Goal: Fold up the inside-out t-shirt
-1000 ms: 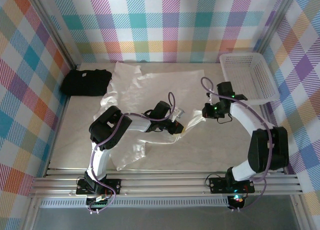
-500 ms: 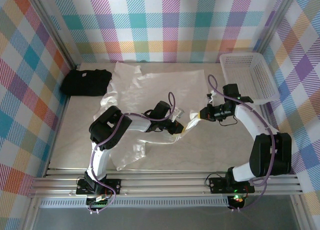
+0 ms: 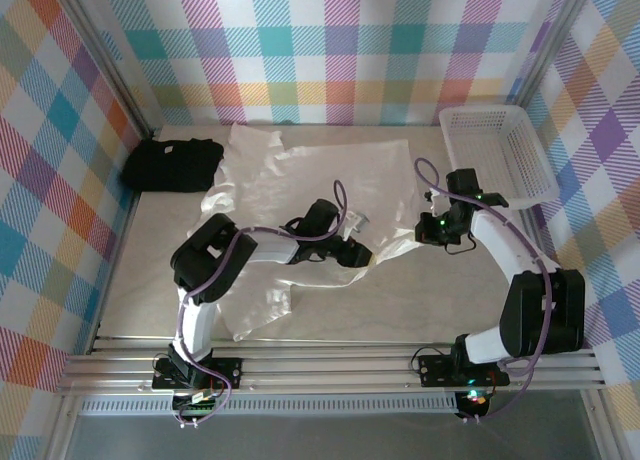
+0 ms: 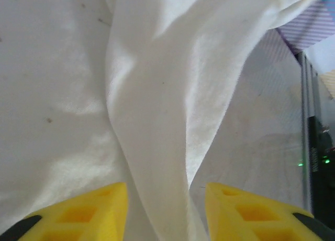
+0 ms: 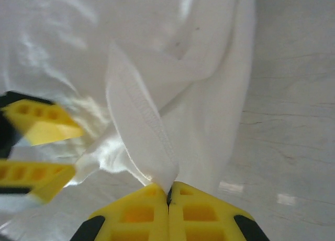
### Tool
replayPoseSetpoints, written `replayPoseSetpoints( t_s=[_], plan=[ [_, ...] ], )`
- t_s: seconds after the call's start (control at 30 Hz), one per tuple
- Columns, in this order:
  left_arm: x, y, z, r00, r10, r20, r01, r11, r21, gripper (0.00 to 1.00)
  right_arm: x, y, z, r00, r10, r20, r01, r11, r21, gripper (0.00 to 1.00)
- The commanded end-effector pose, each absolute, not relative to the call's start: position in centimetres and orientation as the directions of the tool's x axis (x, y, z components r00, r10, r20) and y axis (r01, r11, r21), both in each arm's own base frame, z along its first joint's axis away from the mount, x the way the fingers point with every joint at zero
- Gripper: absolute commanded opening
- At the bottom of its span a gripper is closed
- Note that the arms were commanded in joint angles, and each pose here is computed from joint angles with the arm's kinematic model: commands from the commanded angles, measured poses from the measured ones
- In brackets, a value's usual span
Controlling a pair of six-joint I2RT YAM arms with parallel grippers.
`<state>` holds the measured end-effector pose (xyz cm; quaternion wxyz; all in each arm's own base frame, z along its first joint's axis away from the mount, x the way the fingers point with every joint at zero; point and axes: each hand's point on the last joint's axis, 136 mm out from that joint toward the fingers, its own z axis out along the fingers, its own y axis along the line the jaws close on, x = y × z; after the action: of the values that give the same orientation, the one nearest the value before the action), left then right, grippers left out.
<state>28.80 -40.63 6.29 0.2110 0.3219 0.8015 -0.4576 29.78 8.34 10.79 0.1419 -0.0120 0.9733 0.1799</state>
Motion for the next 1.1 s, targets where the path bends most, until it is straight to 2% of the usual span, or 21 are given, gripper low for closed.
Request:
replayPoseSetpoints(
  t_s=[0.0, 0.1, 0.37, 0.83, 0.97, 1.07],
  plan=[
    [29.2, -40.0, 11.0, -0.673, 0.248, -0.697, 0.734, 0.339, -0.589, 0.46, 30.7, 6.4, 11.2, -0.94, 0.056, -0.336, -0.034, 0.966, 0.255, 0.0],
    [29.9, -38.4, 12.3, -0.686, 0.196, -0.701, 0.711, 0.389, -0.586, 0.48, 30.8, 6.4, 10.6, -0.934, 0.08, -0.348, -0.016, 0.964, 0.264, 0.0],
    [31.8, -31.4, 11.1, -0.747, 0.099, -0.658, 0.51, 0.72, -0.471, 0.48, 30.3, 6.8, 9.5, -0.947, 0.07, -0.314, -0.023, 0.958, 0.285, 0.0],
    [32.0, -21.8, 10.9, -0.799, -0.076, -0.597, 0.202, 0.9, -0.385, 0.48, 30.0, 9.0, 9.4, -0.954, 0.059, -0.294, -0.067, 0.913, 0.402, 0.0],
    [30.7, -19.1, 10.9, -0.815, -0.12, -0.567, 0.118, 0.923, -0.365, 0.52, 30.1, 8.4, 9.2, -0.949, 0.077, -0.306, -0.049, 0.923, 0.382, 0.0],
    [28.8, -16.3, 10.8, -0.831, -0.159, -0.534, 0.034, 0.942, -0.333, 0.57, 31.2, 8.2, 10.0, -0.928, 0.105, -0.358, -0.046, 0.92, 0.39, 0.0]
  ],
)
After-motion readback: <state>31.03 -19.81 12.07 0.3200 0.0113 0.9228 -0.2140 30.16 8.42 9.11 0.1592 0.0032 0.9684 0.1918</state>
